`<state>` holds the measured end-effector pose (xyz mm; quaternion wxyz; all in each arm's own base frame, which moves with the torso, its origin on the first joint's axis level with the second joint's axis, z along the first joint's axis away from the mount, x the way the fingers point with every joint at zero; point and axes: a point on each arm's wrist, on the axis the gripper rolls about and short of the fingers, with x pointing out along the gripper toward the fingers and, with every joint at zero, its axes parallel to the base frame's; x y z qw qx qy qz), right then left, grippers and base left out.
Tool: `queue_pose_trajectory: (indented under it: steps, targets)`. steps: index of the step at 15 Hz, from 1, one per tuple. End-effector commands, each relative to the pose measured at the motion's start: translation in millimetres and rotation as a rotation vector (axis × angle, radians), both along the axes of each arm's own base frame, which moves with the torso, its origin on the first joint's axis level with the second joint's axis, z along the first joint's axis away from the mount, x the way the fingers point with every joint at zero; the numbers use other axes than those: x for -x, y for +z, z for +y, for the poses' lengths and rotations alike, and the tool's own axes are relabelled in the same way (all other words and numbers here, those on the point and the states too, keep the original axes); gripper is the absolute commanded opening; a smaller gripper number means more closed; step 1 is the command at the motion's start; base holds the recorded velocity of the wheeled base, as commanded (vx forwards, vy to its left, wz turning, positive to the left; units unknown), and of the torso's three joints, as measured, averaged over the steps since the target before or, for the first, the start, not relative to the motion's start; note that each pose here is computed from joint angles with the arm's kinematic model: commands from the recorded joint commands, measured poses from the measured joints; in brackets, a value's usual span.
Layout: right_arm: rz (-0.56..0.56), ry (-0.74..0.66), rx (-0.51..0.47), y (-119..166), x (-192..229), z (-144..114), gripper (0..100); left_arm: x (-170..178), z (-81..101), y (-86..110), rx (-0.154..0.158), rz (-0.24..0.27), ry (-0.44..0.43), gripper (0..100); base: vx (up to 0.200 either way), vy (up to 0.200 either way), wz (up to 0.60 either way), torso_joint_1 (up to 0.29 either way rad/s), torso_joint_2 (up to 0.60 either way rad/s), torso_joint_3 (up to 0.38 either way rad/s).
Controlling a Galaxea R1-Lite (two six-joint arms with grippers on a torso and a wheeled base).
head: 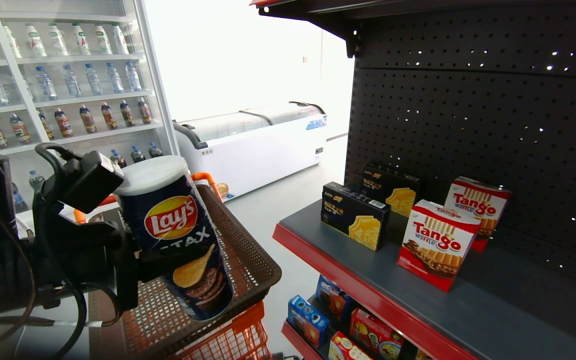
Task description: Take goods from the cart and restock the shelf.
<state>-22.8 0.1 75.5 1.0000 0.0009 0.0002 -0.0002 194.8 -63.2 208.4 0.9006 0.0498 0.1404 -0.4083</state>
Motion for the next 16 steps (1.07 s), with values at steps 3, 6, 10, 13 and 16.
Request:
queue_pose_trajectory:
  steps: [3, 6, 10, 13, 16]
  targets:
    - [0.0, 0.0, 0.0, 0, 0, 0, 100, -8, -5.2, -0.2, -0.002, 0.008, -0.016, 0, 0.0, 0.0, 0.0, 0.0, 0.0, 0.0]
    - [0.0, 0.0, 0.0, 0, 0, 0, 100, -4, -13.6, 1.4, 0.001, 0.003, -0.061, 0, 0.0, 0.0, 0.0, 0.0, 0.0, 0.0]
    - [0.0, 0.0, 0.0, 0, 0, 0, 100, -2, -20.3, 1.4, 0.004, 0.004, -0.1, 0, 0.0, 0.0, 0.0, 0.0, 0.0, 0.0]
    - [0.0, 0.0, 0.0, 0, 0, 0, 100, 0, -24.9, 3.0, 0.01, 0.002, -0.134, 0, 0.0, 0.0, 0.0, 0.0, 0.0, 0.0]
    - [0.0, 0.0, 0.0, 0, 0, 0, 100, 1, -28.7, 1.4, 0.011, 0.011, -0.16, 0, 0.0, 0.0, 0.0, 0.0, 0.0, 0.0]
